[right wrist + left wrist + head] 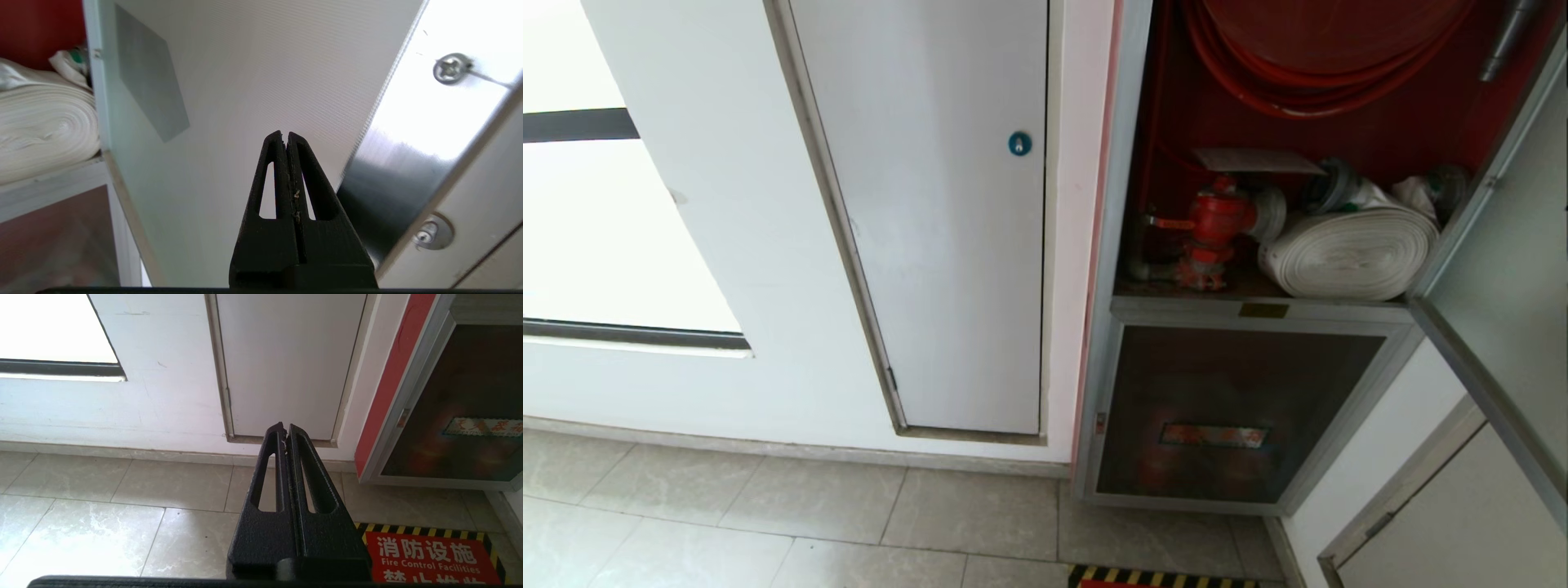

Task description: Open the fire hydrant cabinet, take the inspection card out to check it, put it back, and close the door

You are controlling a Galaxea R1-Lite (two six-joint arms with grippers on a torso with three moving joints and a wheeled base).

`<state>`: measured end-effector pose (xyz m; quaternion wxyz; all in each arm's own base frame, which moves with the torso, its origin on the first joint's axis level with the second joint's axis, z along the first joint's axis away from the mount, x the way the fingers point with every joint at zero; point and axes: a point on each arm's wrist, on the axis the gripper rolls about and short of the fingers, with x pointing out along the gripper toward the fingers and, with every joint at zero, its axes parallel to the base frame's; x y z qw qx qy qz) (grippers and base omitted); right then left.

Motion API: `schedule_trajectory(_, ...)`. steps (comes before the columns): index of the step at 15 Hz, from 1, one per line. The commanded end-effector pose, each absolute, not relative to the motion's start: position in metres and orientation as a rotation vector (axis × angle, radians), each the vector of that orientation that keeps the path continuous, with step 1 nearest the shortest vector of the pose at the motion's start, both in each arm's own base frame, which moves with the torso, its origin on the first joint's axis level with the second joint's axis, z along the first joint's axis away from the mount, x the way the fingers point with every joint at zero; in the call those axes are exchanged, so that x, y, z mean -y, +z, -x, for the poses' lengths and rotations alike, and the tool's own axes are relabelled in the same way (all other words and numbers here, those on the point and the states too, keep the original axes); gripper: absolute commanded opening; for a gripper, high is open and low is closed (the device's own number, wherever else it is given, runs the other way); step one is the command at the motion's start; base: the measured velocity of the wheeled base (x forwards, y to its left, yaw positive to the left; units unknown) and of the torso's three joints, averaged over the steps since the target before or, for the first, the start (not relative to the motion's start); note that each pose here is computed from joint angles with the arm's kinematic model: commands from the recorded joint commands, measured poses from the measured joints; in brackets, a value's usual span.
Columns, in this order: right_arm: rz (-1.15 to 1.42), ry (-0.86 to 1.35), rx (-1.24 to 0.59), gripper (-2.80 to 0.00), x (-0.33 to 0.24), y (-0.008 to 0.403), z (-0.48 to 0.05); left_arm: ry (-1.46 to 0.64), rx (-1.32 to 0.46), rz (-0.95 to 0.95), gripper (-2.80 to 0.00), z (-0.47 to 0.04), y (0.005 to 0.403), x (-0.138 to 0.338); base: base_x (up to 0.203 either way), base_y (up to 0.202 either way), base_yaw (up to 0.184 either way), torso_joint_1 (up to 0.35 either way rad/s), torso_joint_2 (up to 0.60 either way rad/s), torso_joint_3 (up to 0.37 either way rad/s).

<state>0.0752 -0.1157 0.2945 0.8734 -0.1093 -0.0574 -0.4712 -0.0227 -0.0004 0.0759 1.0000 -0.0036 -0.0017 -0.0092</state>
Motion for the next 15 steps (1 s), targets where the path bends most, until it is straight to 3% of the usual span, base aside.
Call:
schedule_trajectory(1, 0.232, -0.992, 0.113, -2.8, 0.121, 0.295, -0.074, -0.018, 0.003, 0.008, -2.8, 0.023, 0.076, 0.0, 0.0, 0.0, 0.0, 0.0, 0.0, 0.0)
schedule_trajectory(8, 0.236, -0.977, 0.107, -2.8, 0.123, 0.294, -0.071, -0.018, 0.003, 0.008, -2.8, 0.023, 0.076, 0.0, 0.0, 0.0, 0.0, 0.0, 0.0, 0.0)
schedule_trajectory(15, 0.287, -0.638, 0.186, -2.8, 0.079, 0.296, -0.07, -0.018, 0.003, 0.008, -2.8, 0.023, 0.076, 0.0, 0.0, 0.0, 0.0, 0.0, 0.0, 0.0)
